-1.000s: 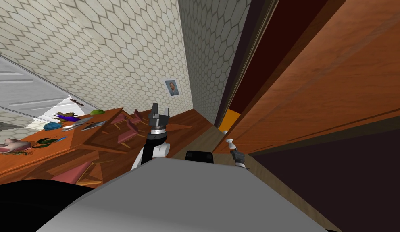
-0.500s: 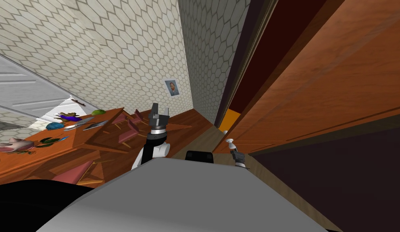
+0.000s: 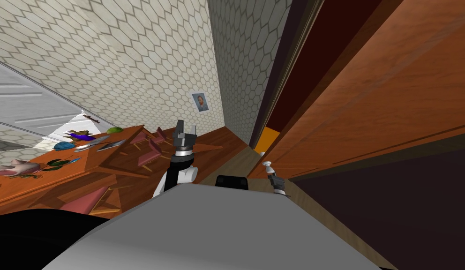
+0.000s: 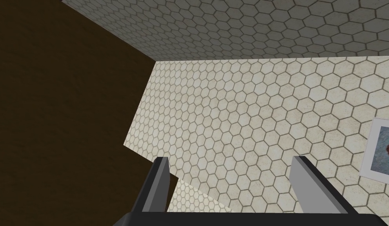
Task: Pull the door open
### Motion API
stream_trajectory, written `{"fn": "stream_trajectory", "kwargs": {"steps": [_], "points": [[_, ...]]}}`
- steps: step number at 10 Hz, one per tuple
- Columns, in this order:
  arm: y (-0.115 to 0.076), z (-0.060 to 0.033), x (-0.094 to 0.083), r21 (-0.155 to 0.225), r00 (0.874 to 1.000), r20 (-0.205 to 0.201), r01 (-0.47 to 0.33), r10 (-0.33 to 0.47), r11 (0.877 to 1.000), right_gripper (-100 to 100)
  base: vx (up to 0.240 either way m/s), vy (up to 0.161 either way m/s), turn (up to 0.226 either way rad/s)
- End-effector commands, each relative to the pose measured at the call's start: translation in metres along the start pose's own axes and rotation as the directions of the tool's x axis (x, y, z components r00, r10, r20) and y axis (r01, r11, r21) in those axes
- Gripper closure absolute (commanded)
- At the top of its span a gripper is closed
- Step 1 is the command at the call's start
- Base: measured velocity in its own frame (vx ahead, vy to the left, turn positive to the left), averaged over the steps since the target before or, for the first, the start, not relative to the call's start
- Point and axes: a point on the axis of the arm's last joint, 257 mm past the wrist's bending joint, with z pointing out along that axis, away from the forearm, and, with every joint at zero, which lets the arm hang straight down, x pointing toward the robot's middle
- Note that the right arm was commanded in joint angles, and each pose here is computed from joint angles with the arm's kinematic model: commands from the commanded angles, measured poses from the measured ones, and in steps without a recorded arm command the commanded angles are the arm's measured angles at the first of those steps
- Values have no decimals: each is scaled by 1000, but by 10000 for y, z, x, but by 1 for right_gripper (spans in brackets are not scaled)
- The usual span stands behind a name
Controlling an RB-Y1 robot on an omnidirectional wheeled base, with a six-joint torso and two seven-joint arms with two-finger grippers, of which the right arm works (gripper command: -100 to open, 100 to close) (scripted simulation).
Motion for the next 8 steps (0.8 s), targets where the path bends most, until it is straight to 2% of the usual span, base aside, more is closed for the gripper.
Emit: {"fn": "stream_trajectory", "kwargs": {"steps": [1,2,3,8], "points": [[-255,1,6,32,1000,-11,-22,23,999,-100,7,-3,1],[-46,-10,0,24,1000,-2,-4,5,1000,-100,-168,-42,216],[-65,-17,1,36,1000,-4,-6,6,999,-100,-222,-91,172],[-128,-45,4,75,1000,-9,-13,14,997,-100,-157,-34,57]]}}
